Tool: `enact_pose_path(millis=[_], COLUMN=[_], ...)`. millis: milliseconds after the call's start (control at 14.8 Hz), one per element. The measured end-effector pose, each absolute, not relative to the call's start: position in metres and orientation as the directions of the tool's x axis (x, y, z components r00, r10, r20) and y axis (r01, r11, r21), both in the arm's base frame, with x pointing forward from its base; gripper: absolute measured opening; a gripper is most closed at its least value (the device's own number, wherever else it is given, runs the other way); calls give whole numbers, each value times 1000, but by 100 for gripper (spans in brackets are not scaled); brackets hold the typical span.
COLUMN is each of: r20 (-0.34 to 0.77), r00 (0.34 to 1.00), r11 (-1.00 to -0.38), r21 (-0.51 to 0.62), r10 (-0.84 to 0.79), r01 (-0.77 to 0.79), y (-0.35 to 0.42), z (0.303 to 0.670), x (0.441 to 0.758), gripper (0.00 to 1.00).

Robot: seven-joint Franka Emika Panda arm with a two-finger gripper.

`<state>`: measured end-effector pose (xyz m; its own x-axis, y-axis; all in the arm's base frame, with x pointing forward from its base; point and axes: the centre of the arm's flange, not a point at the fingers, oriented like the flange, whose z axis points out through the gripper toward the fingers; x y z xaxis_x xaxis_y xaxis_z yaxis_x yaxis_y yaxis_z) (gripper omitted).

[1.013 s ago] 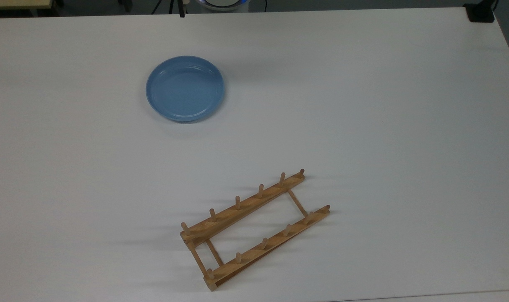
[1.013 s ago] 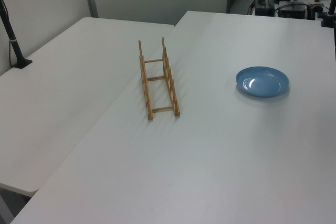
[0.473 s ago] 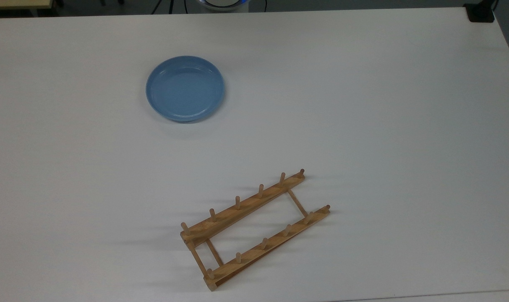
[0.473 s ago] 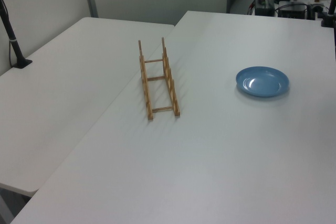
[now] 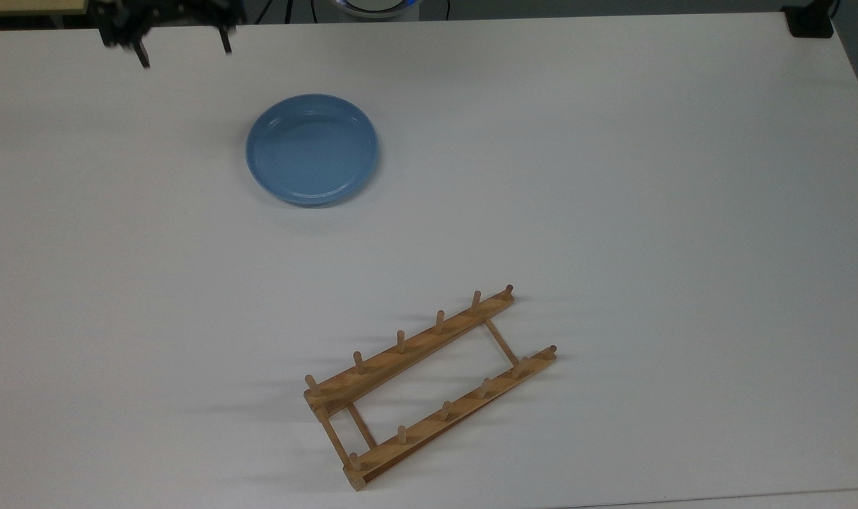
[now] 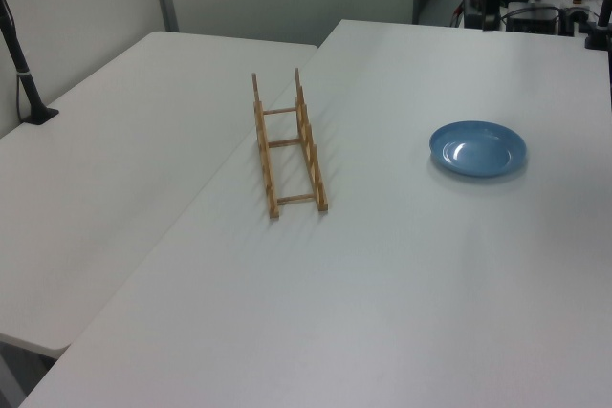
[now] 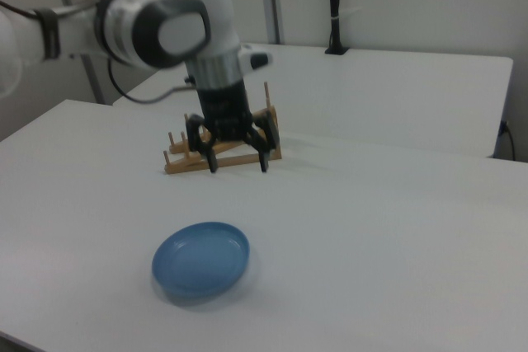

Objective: Place plate in plate rack
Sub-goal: 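Move the gripper down to the rim of the blue plate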

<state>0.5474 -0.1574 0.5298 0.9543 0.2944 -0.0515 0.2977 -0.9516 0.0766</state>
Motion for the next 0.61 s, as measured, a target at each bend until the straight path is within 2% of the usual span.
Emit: enact_pose_path(millis=[338,608], r20=[-74,-119], r00=[968,973], r11=[-967,-976], r21=[74,63], r10=[239,200], r01=[244,208], y=[-154,-146], z=[451,413], x=[563,572], gripper=[100,100])
